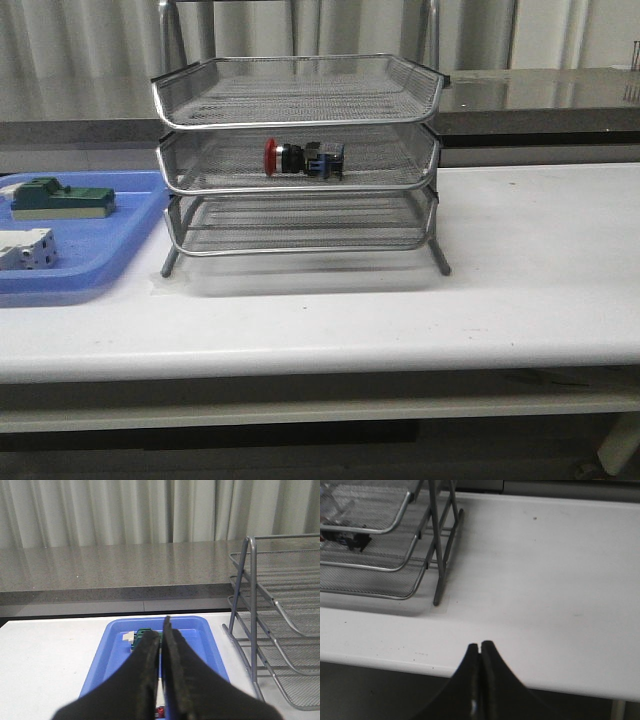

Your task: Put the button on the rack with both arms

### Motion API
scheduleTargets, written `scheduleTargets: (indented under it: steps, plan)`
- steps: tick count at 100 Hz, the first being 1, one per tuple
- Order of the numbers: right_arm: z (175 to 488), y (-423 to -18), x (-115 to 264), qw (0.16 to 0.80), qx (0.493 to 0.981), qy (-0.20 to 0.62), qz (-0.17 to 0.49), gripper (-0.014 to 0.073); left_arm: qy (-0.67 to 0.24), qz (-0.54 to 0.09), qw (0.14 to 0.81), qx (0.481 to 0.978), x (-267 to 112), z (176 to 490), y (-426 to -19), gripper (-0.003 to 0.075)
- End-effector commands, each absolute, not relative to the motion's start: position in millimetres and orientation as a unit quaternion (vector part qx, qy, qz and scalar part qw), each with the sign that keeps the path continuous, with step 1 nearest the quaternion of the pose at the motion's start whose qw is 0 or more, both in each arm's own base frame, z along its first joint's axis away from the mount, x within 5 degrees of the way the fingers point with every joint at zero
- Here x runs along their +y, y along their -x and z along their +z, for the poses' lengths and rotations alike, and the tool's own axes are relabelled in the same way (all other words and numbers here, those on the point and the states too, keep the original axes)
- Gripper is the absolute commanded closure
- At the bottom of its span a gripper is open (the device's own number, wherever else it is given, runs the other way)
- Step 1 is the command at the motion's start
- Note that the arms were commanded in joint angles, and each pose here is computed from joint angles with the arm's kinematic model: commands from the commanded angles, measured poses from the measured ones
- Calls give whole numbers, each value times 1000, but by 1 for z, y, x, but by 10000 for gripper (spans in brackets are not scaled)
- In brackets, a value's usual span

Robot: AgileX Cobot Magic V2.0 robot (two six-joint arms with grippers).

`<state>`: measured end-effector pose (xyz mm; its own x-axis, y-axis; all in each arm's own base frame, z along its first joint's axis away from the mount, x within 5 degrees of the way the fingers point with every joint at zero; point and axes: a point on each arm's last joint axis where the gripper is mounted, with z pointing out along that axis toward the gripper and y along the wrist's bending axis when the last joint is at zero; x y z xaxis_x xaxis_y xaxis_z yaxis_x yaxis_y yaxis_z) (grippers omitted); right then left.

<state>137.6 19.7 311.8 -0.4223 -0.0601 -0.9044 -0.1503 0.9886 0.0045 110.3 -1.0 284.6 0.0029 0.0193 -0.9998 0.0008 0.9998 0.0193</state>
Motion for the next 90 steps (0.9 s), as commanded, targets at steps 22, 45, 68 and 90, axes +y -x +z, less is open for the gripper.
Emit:
scheduleTargets:
  steps: [22, 45, 68, 90]
  plan:
    - [331, -106, 15, 588, 805, 59, 42, 662, 8, 11, 737, 676, 2, 299, -111, 716]
    - [331, -107, 15, 587, 806, 59, 42, 662, 8, 11, 737, 676, 2, 299, -111, 716]
    - [331, -107, 15, 587, 806, 59, 42, 662, 8, 11, 737, 676, 2, 299, -111, 716]
    - [331, -107, 15, 587, 806, 61, 39, 662, 8, 11, 737, 676, 2, 299, -111, 716]
